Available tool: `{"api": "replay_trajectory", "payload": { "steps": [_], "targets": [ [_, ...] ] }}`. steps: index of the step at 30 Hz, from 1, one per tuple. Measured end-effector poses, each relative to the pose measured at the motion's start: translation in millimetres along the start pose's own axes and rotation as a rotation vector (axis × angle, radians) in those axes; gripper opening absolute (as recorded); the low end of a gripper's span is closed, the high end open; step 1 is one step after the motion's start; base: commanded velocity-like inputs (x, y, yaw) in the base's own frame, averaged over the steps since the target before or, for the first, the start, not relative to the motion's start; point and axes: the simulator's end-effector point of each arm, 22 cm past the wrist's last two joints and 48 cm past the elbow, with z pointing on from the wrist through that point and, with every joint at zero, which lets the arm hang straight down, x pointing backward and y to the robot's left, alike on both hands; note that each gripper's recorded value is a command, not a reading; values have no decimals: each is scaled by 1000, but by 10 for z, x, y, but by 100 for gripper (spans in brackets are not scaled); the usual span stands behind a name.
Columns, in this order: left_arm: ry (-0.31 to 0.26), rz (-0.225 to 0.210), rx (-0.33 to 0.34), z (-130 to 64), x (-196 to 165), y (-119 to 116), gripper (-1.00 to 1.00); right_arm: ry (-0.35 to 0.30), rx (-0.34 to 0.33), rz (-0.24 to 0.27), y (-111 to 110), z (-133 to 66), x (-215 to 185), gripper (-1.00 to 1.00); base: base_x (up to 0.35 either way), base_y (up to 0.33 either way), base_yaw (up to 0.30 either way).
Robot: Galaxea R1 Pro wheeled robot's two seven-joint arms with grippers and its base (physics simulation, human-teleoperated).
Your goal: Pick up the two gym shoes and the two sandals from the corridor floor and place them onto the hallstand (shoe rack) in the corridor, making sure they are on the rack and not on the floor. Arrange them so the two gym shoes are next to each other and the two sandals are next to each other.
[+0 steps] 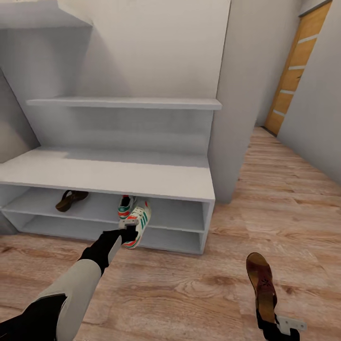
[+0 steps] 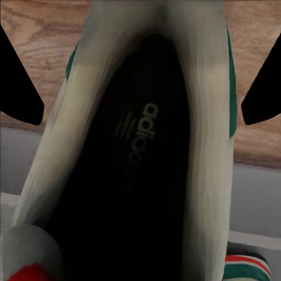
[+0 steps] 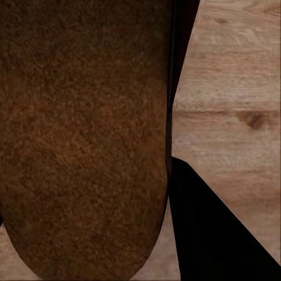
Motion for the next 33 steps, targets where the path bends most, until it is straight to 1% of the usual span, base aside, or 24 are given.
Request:
{"api": "replay_trajectory", "payload": {
  "steps": [6,11,18,24,33],
  "targets": [
    [-1,-4,-52,-1,0,109,-100,0,1,-1,-8,0,1,-100,19,-8,52],
    [-1,-6,-54,-2,1,107,-100,0,3,-4,-33,0,-1,-100,74,0,2],
    [-1,-8,-52,-4,1,101,-100,0,5,-4,-48,0,-5,-100,253,-49,0],
    [-1,-8,-51,-2,1,99,-100,0,6,-4,-50,1,-4,-100,91,-14,0],
    [-2,-8,-50,-2,-1,97,-100,0,5,-5,-50,1,-4,-100,234,0,0]
  ]
}}
